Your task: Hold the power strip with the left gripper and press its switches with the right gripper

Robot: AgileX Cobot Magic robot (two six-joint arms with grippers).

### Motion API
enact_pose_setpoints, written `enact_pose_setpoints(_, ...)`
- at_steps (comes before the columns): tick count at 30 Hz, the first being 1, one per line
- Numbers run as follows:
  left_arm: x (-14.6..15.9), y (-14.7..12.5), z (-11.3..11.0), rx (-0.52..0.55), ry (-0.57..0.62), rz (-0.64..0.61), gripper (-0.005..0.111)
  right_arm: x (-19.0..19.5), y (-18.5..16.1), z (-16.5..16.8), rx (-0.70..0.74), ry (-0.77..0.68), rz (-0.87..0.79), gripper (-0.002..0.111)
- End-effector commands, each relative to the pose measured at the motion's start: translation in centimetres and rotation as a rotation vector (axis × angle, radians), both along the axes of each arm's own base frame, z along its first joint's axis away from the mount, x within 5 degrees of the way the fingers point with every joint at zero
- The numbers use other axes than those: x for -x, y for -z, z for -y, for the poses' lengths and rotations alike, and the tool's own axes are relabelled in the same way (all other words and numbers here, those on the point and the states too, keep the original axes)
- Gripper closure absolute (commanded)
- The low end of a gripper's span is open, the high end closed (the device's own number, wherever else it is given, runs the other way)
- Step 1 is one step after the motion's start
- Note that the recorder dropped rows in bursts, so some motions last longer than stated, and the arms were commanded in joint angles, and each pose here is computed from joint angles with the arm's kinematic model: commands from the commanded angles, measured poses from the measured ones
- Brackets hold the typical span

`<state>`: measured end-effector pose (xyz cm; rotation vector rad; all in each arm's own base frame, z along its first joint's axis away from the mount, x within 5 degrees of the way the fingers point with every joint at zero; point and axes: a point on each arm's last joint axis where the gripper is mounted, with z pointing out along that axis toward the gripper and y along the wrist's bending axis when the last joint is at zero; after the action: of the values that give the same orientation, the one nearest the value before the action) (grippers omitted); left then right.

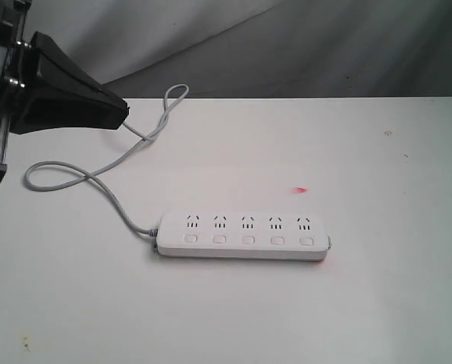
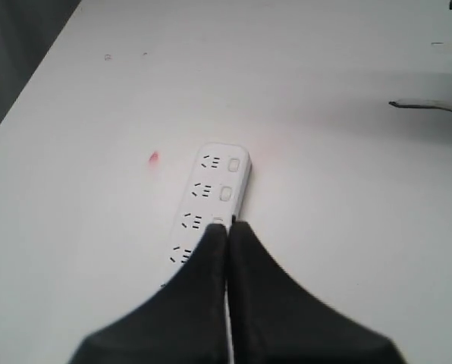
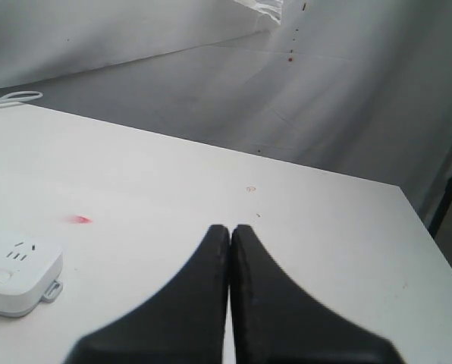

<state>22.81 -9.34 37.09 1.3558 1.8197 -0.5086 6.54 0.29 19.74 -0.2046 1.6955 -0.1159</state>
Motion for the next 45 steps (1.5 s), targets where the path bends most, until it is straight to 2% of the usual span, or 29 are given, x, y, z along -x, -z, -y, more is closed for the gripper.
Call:
enact_pose_setpoints(1,0.3,-0.6,0.1,0.038,-0.095,0.015,0.106,0.0,0.0,0.0,-0.009,0.007,0.010,0.108)
enact_pose_setpoints(7,3.2,-1.7,-1.4,0.133,-0.315,0.146,0.106,0.0,0.0,0.0,-0.009,0.007,0.016,0.108)
enact_pose_setpoints(12,7.0,0.1,-3.8,0.215,-0.559,0.319,0.106,0.0,0.0,0.0,-0.009,0.007,0.016,0.108)
enact_pose_setpoints(16,10.1,3.7,-5.6,0.284,-0.724,0.419,0.106,0.0,0.0,0.0,-0.009,0.007,0.016,0.108)
enact_pose_setpoints(20,12.8,9.0,-7.1,0.364,-0.865,0.429,0.106,0.0,0.0,0.0,-0.009,0.007,0.016,0.108)
enact_pose_setpoints(22,14.1,11.2,-7.6,0.394,-0.898,0.444,0.106,0.0,0.0,0.0,-0.009,0.007,0.016,0.108)
enact_pose_setpoints(25,15.5,13.1,-7.9,0.422,-0.906,0.490,0.106,0.0,0.0,0.0,-0.009,0.007,0.016,0.108)
enact_pose_setpoints(31,16.8,14.3,-8.2,0.463,-0.901,0.557,0.106,0.0,0.0,0.0,-0.009,0.007,0.016,0.108)
enact_pose_setpoints(40,16.8,15.5,-7.9,0.419,-0.875,0.513,0.106,0.0,0.0,0.0,-0.009,0.007,0.016,0.108)
enact_pose_setpoints(45,16.6,16.9,-8.2,0.431,-0.928,0.438,0.106,0.0,0.0,0.0,-0.011,0.007,0.016,0.108)
